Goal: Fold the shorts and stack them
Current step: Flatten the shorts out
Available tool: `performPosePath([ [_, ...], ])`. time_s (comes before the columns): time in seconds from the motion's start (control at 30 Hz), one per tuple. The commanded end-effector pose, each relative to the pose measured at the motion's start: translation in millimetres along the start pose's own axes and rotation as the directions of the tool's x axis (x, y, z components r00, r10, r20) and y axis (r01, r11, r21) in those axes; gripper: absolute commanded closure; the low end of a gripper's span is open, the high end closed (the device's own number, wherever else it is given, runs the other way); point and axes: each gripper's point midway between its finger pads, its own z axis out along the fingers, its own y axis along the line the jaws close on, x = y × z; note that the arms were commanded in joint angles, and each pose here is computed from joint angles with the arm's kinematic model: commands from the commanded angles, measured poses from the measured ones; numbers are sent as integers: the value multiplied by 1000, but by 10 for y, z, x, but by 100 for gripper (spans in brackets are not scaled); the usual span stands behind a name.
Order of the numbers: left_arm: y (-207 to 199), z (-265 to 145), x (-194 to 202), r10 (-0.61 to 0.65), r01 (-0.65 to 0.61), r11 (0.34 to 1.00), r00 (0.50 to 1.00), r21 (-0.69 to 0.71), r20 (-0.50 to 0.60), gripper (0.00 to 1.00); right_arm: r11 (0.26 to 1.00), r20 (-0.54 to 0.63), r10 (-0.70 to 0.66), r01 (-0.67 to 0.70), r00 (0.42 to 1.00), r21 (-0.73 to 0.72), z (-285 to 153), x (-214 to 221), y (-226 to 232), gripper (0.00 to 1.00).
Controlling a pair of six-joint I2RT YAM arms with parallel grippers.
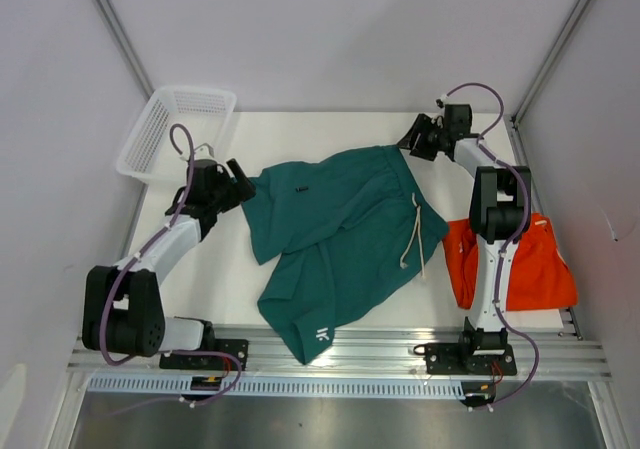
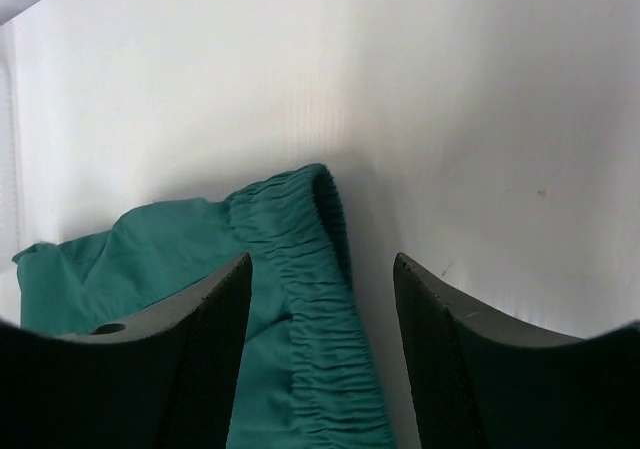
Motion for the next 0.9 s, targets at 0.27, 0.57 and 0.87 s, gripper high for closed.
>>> performPosePath([
  [0.27, -157, 261, -77, -21, 14, 990, 999, 143, 47, 18, 971, 10, -41, 42, 999, -235, 127, -68, 173, 50],
  [0.57, 27, 345, -107, -47, 41, 990, 998, 136, 42, 20, 961, -24, -61, 52, 998, -270, 197, 36, 229, 58],
  [0.87, 223, 530, -17, -75, 77, 990, 997, 121, -27, 23, 964, -84, -46, 22, 995, -266, 242, 216, 165, 63],
])
